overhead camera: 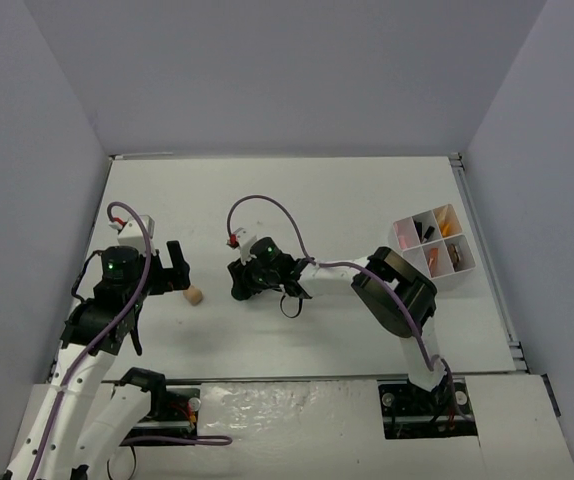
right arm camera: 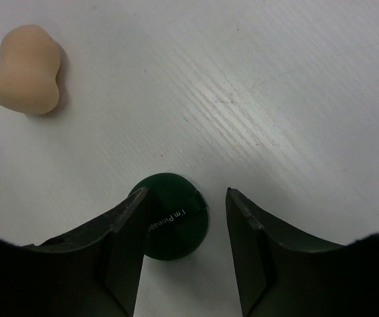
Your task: Organize the makeup
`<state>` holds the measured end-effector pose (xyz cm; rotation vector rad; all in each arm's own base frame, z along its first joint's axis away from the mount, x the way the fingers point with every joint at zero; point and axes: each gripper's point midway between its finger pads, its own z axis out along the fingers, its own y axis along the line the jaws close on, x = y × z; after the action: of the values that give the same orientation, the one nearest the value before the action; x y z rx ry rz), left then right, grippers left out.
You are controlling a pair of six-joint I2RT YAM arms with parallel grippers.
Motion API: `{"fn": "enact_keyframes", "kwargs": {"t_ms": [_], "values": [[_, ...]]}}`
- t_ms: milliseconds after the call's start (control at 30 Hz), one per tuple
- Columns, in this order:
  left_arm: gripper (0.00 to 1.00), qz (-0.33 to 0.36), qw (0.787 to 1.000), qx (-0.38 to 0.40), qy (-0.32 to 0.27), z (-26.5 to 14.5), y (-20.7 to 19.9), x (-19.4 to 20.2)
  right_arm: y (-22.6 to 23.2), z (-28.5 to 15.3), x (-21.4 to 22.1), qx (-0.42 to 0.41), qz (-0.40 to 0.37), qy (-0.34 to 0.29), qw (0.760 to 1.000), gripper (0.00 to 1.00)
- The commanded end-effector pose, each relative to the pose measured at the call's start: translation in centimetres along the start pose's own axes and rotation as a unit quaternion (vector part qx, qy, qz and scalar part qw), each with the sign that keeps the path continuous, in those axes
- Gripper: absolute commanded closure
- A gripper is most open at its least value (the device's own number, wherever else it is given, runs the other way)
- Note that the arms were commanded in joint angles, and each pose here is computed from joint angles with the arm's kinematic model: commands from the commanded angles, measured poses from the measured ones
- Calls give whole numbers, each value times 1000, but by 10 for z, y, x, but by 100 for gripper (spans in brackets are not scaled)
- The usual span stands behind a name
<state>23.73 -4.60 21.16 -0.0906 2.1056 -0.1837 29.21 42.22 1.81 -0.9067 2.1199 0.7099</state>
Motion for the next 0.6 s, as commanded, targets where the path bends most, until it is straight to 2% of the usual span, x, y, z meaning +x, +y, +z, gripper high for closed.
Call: {"fn": "enact_keyframes", "kwargs": {"t_ms": [0, 67, 333, 500, 567], "values": [[3, -4, 1000, -2, -30, 2, -1, -18, -2, -8, 1, 18, -26, 14, 999, 57], [3, -4, 999, -1, -32, 2, -1, -18, -2, -10, 9, 25, -31, 25, 999, 61], [3, -5, 1000, -1, -30, 2, -1, -17, -1, -19, 9, 29, -39, 19, 999, 97], [3, -4, 1000, -3, -30, 2, 0, -17, -2, -38, -12, 44, -47, -11, 998, 100], [3, -4, 1000, -3, -31, 2, 0, -17, -12, -56, -26, 80, -55, -30, 995, 100]]}}
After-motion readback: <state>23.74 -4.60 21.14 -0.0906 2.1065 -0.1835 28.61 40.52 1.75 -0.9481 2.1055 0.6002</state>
